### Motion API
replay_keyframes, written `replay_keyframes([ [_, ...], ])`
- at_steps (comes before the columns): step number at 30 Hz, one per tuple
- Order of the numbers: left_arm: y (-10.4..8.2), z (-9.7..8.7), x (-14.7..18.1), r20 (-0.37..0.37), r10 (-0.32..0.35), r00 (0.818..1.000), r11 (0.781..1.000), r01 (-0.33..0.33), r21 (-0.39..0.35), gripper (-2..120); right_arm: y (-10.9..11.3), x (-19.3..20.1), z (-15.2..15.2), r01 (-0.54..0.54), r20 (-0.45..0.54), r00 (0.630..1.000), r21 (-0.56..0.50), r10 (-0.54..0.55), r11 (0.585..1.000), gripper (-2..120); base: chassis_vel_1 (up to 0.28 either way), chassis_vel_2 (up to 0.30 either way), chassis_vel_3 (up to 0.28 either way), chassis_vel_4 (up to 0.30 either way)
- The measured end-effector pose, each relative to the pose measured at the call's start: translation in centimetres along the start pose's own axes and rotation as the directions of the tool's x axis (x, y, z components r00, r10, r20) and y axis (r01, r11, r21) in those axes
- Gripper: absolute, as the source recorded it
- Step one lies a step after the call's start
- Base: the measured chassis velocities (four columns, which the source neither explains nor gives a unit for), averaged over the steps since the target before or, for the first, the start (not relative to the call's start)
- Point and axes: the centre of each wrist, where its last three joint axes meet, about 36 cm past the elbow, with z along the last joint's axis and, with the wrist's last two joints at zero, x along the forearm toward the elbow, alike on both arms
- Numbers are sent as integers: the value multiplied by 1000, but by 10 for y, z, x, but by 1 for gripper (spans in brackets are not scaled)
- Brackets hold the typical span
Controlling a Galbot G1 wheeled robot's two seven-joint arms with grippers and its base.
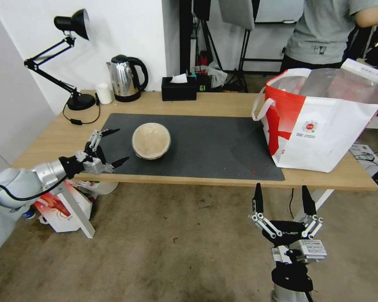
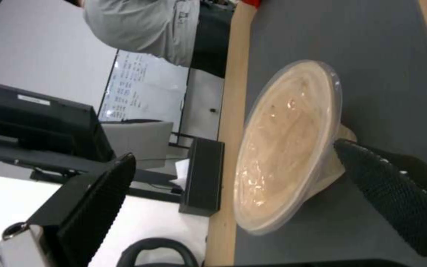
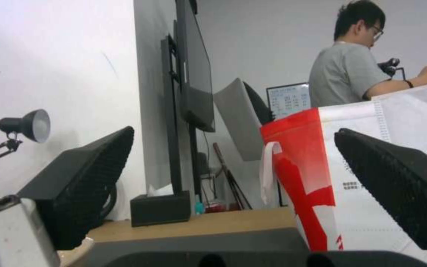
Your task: Pick up the trash from the table and place it into the takeout bag.
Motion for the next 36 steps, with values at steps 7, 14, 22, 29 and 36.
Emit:
replay_keyframes([
  [7, -8, 5, -19, 22, 28, 999, 1000, -28, 5, 100, 0, 0, 0, 0, 0, 1000, 0, 0, 1000, 100, 0, 0, 0, 0],
  [14, -6, 7, -29, 33, 46, 998, 999, -45, -10, 100, 0, 0, 0, 0, 0, 1000, 0, 0, 1000, 100, 0, 0, 0, 0],
  [22, -3, 10, -38, 39, 58, 998, 998, -57, -21, 100, 0, 0, 0, 0, 0, 1000, 0, 0, 1000, 100, 0, 0, 0, 0],
  [29, -2, 15, -43, 38, 65, 997, 998, -64, -29, 100, 0, 0, 0, 0, 0, 1000, 0, 0, 1000, 100, 0, 0, 0, 0],
  [36, -3, 21, -47, 41, 72, 997, 997, -71, -26, 100, 0, 0, 0, 0, 0, 1000, 0, 0, 1000, 100, 0, 0, 0, 0],
])
